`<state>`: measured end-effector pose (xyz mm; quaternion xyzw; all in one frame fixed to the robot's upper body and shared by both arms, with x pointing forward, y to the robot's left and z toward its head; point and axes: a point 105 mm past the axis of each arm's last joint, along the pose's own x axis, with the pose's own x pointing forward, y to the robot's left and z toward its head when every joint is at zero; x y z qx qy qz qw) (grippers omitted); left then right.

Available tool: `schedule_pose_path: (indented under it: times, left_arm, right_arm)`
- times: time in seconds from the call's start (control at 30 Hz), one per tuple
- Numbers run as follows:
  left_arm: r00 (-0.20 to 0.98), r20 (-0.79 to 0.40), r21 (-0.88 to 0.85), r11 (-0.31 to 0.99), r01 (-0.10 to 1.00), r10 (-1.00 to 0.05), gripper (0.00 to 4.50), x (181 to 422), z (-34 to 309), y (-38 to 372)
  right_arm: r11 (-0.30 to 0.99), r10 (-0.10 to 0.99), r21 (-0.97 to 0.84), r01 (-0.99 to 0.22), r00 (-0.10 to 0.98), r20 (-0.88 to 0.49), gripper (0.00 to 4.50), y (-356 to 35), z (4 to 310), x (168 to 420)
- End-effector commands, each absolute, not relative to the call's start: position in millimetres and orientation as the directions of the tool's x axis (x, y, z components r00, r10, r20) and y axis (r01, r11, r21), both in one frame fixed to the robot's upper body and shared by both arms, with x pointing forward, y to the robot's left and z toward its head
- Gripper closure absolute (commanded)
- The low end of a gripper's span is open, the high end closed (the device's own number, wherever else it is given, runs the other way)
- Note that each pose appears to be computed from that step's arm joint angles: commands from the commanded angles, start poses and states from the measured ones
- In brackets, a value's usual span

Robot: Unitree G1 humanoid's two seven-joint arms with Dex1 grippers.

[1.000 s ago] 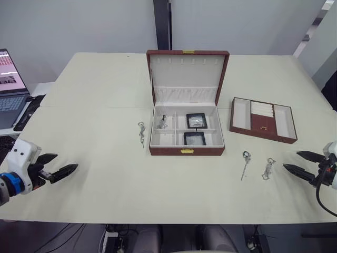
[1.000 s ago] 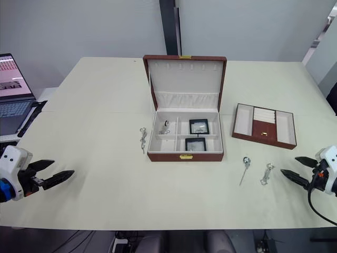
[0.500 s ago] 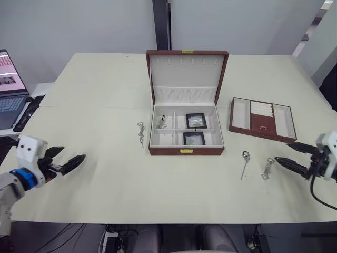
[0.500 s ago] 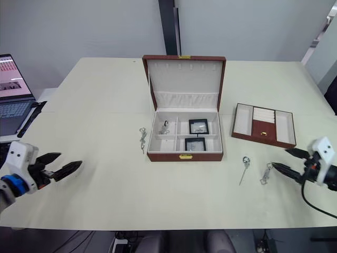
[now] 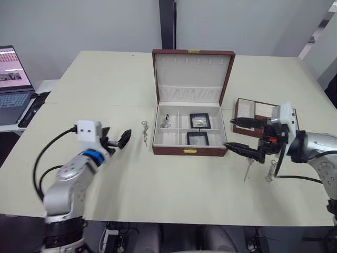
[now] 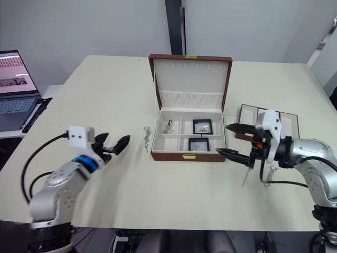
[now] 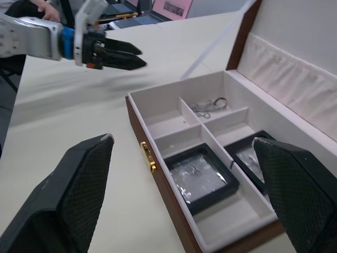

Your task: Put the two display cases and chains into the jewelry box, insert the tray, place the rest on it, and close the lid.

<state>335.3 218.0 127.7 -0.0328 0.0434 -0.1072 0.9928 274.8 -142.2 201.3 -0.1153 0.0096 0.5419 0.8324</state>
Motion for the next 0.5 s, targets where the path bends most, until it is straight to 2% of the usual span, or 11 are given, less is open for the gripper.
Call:
schedule_pose_path:
  times: [0.03,0.2,0.5]
  left_arm:
    - [0.984,-0.04,-0.04,0.984,0.171,-0.173,0.05,344,136,214]
    - [0.988,-0.038,-0.028,0.988,0.152,-0.153,0.05,361,131,195]
    - [0.99,-0.079,-0.019,0.993,0.116,-0.117,0.05,370,113,181]
  right_arm:
    - [0.36,0.914,-0.212,-0.909,0.389,-0.115,0.0,-131,213,270]
    - [0.356,0.918,-0.217,-0.909,0.384,-0.102,0.0,-125,217,268]
    - [0.364,0.914,-0.213,-0.907,0.392,-0.104,0.0,-126,216,266]
